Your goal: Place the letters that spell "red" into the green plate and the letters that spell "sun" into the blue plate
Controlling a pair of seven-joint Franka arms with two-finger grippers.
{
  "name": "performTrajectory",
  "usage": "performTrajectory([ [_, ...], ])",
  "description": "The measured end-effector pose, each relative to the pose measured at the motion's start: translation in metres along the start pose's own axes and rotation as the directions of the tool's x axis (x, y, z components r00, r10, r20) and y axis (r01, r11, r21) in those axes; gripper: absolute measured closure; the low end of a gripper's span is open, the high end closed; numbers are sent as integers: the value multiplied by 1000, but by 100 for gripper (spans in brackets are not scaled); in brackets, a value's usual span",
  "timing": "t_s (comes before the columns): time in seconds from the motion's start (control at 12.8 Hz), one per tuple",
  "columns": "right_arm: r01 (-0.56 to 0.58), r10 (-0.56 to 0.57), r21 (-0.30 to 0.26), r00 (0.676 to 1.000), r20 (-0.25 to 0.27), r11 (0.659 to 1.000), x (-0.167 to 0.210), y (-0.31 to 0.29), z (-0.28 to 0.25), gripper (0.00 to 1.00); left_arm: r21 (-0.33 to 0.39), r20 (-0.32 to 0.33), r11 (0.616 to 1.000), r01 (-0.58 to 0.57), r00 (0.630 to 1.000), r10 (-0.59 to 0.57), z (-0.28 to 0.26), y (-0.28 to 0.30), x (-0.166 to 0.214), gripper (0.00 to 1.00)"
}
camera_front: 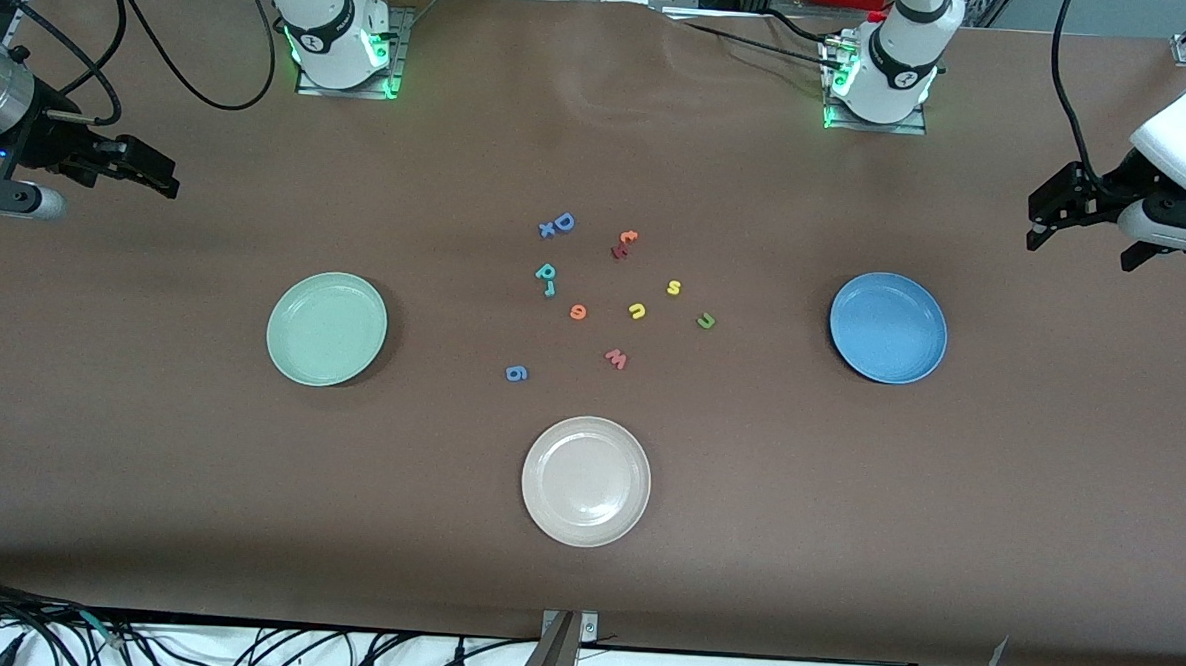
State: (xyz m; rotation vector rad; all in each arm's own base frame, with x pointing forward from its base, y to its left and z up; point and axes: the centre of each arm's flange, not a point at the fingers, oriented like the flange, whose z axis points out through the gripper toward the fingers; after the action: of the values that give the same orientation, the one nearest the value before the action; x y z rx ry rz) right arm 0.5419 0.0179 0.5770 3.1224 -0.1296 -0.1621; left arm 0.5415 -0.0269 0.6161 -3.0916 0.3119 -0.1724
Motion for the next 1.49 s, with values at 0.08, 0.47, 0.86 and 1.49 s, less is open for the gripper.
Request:
performTrajectory([
  [0.08, 0, 0, 0, 1000, 0, 1000, 0, 0, 0, 0, 0, 0, 1000, 0, 1000, 0, 0, 0, 0, 0],
  [0.47, 0, 0, 0, 1000, 0, 1000, 0, 0, 0, 0, 0, 0, 1000, 0, 1000, 0, 0, 0, 0, 0],
  [0.86, 0, 0, 0, 1000, 0, 1000, 0, 0, 0, 0, 0, 0, 1000, 0, 1000, 0, 0, 0, 0, 0],
  [1.49, 25, -25, -5, 999, 20, 1000, -3, -13, 3, 0, 0, 0, 1000, 0, 1000, 0, 0, 0, 0, 0],
])
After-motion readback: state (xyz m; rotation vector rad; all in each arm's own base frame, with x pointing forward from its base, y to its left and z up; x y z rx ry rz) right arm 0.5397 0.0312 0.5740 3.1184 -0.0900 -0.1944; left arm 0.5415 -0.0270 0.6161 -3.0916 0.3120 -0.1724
